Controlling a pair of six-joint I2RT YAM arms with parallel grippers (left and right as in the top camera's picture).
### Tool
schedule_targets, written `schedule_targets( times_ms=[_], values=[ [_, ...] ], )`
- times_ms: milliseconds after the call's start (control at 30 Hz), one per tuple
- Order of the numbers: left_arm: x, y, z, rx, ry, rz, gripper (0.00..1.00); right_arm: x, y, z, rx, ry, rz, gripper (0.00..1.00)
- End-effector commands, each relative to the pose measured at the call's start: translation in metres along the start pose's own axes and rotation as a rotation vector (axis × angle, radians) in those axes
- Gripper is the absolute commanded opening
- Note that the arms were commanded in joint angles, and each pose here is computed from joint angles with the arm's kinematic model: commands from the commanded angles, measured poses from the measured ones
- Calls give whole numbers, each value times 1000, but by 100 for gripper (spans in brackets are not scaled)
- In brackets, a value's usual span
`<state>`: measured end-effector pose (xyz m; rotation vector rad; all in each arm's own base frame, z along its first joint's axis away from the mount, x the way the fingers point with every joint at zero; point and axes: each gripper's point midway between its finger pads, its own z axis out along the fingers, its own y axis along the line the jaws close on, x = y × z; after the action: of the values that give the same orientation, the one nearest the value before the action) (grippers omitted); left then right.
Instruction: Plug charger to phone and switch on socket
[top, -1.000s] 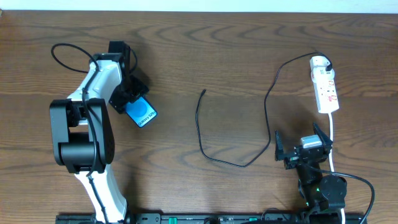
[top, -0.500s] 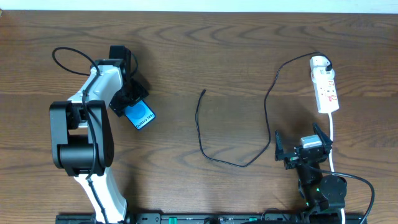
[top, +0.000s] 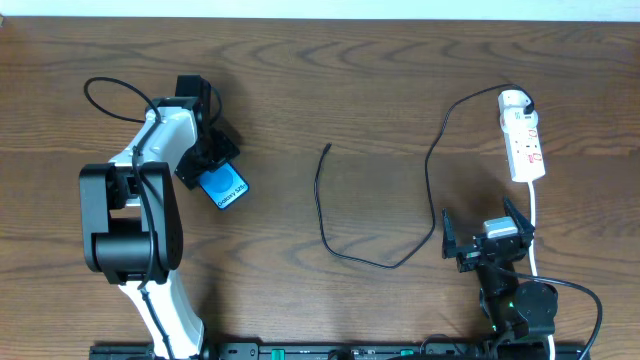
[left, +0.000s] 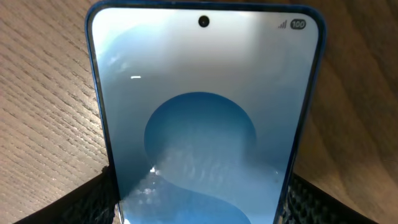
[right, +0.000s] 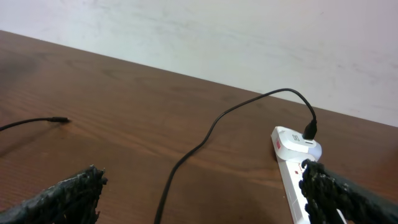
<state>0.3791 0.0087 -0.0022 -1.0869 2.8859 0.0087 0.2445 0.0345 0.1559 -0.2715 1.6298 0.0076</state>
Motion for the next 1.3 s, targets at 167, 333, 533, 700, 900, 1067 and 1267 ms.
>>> schedule_targets(
  times_ms=[167,333,533,700,900,1067,1267],
  values=[
    [13,18,11,-68,34,37,82,1,-1,0,7,1,11,99],
    [21,24,21,-76,45,37,83,1,-1,0,7,1,11,99],
    [24,26,25,-72,54,36,84,1,-1,0,7,1,11,99],
    [24,23,25,-61,54,39,84,1,-1,0,7,1,11,99],
    [24,23,25,-60,54,40,80,1,-1,0,7,1,11,99],
    [25,24,25,-64,58,48,71,1,-1,0,7,1,11,99],
    [20,19,12,-56,51,48,71,1,-1,0,7,1,11,99]
  ],
)
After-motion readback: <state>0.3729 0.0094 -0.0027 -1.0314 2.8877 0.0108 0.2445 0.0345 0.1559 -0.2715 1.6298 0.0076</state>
